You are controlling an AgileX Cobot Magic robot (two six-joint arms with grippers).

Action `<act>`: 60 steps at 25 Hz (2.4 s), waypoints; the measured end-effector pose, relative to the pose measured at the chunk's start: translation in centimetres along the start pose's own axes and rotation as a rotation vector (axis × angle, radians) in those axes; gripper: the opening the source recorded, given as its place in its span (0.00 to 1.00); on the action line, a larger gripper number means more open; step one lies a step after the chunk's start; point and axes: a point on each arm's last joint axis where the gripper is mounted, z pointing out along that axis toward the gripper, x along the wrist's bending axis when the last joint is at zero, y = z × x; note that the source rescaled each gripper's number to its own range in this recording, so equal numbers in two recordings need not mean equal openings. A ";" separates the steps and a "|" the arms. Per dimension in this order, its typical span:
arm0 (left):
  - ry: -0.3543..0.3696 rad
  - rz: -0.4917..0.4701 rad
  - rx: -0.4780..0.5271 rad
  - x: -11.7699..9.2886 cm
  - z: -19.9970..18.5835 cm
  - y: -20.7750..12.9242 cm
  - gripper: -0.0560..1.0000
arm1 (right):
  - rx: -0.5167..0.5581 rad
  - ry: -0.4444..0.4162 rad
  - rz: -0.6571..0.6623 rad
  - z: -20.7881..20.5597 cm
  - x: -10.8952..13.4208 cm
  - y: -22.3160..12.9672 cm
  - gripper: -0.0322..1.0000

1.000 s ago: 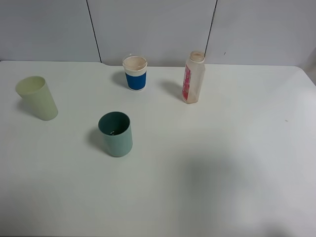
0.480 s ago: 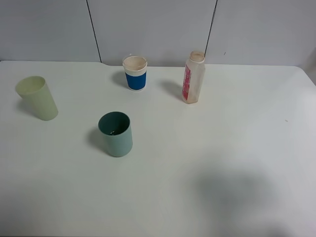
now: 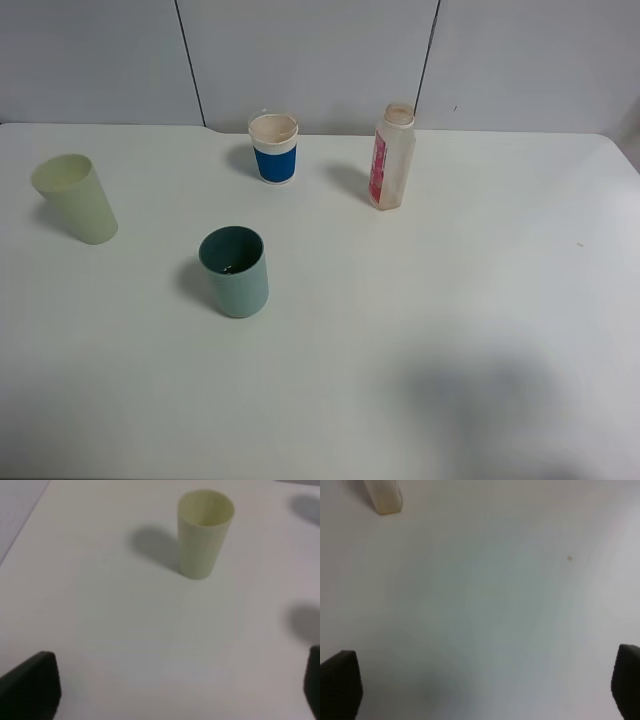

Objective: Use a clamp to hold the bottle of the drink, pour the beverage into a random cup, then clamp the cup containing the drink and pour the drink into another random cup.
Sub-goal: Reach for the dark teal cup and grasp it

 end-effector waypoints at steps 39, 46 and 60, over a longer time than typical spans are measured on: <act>0.000 0.000 0.000 0.0 0.0 0.0 0.93 | 0.003 0.041 -0.009 -0.1 0.6 -0.1 1.00; 0.000 0.000 0.000 0.0 0.0 0.0 0.93 | 0.002 -0.061 0.053 -0.1 0.6 -0.1 1.00; 0.000 0.000 0.000 0.0 0.0 0.0 0.93 | 0.001 -0.198 0.139 -0.1 0.5 -0.1 1.00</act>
